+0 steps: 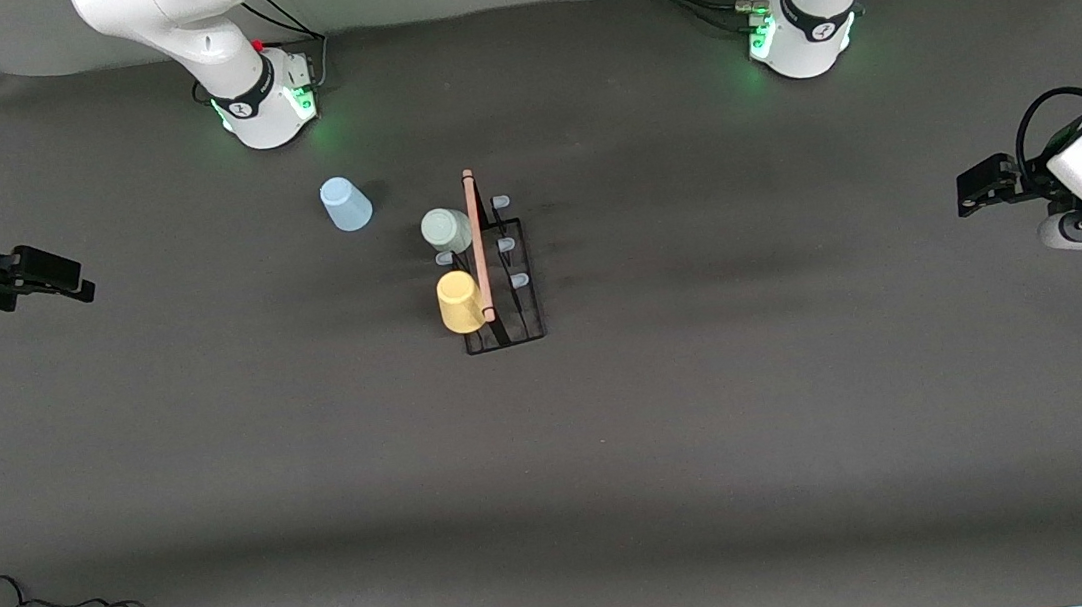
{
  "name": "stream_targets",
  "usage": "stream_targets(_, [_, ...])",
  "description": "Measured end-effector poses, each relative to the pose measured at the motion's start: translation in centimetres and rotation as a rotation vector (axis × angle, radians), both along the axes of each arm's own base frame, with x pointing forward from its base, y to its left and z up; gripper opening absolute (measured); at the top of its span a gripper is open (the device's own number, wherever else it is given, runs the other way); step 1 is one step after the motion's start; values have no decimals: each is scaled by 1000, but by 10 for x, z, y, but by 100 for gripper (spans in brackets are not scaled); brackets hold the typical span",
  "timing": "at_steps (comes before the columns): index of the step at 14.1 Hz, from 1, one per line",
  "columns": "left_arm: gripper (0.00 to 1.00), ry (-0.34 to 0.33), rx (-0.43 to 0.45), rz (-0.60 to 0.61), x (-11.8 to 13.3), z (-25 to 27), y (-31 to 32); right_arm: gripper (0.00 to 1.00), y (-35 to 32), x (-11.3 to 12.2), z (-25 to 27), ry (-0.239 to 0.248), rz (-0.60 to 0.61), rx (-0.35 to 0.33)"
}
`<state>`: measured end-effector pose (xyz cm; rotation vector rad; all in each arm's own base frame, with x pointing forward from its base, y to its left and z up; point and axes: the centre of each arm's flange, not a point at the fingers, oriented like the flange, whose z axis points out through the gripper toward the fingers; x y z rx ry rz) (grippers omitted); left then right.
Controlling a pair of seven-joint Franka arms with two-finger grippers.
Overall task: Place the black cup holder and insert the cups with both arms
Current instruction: 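Open the right gripper and withdraw it from the holder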
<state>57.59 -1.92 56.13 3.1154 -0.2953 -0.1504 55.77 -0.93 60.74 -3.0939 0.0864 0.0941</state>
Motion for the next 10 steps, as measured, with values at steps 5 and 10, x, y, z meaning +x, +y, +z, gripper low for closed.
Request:
stream_targets(5, [100,0,0,0,0,0,0,100,-1,0,1,-9,48,-45])
stream_targets(10, [100,0,0,0,0,0,0,100,-1,0,1,-8,48,-45])
